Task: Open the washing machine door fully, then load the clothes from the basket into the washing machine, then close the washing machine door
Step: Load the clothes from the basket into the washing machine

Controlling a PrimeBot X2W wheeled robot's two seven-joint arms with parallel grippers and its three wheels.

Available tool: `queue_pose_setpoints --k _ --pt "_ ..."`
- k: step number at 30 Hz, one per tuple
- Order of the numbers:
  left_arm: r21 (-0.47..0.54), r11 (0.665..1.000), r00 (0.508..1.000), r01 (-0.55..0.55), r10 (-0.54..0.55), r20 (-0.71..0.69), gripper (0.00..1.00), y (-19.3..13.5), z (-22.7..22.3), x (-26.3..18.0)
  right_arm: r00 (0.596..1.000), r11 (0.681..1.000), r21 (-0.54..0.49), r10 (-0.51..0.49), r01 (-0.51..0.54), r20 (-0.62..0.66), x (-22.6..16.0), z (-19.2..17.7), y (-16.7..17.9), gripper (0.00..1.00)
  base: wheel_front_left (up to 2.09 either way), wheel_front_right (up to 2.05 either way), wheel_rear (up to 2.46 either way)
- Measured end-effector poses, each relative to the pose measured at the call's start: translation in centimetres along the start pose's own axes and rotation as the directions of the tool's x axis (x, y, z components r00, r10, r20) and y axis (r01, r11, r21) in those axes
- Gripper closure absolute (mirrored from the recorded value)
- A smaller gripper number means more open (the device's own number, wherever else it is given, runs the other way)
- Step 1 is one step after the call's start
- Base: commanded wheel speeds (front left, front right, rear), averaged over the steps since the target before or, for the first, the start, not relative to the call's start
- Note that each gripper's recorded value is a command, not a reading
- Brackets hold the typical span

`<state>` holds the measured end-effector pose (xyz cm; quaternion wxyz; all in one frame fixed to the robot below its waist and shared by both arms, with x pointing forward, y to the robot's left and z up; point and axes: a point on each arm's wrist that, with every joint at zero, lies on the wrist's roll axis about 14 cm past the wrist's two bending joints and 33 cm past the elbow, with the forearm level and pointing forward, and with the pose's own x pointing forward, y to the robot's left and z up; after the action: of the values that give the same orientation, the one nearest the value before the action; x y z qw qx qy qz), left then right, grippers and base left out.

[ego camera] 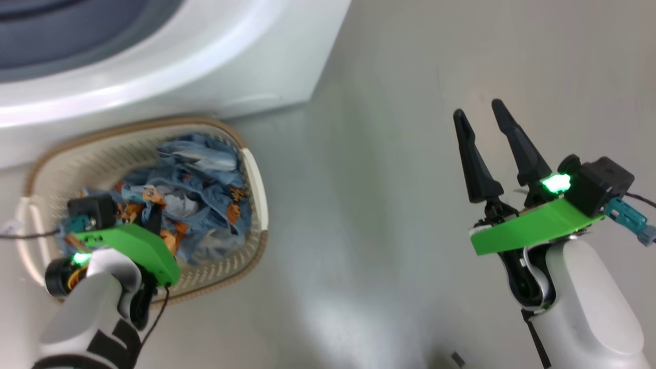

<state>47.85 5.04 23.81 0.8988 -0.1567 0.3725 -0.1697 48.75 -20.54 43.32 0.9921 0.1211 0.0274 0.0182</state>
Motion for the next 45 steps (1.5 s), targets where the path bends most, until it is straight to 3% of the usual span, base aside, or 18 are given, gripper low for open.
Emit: queue_pose_setpoints --k 16,28,36,45 --pt "-0.033 0.996 0.946 0.088 -0.073 0.317 1.0 -3.7 8.1 -8.3 0.995 0.998 0.001 0.056 -0.056 0.078 -3.3 4.5 2.1 0.0 0.0 0.0 0.0" --pt "-0.004 0.993 0.789 0.121 -0.094 0.607 1.0 -6.2 15.1 -16.8 0.987 0.996 0.01 0.091 -0.093 0.135 -6.2 7.2 3.5 0.0 0.0 0.0 0.0" --pt "0.05 0.993 0.674 0.108 -0.11 0.73 1.0 -7.9 18.0 -21.6 0.982 0.994 0.002 0.112 -0.113 0.152 -7.1 8.0 4.0 0.0 0.0 0.0 0.0" --pt "0.078 0.992 0.614 0.102 -0.125 0.78 1.0 -9.0 19.1 -24.0 0.981 0.993 -0.005 0.117 -0.118 0.153 -7.6 8.2 4.0 0.0 0.0 0.0 0.0"
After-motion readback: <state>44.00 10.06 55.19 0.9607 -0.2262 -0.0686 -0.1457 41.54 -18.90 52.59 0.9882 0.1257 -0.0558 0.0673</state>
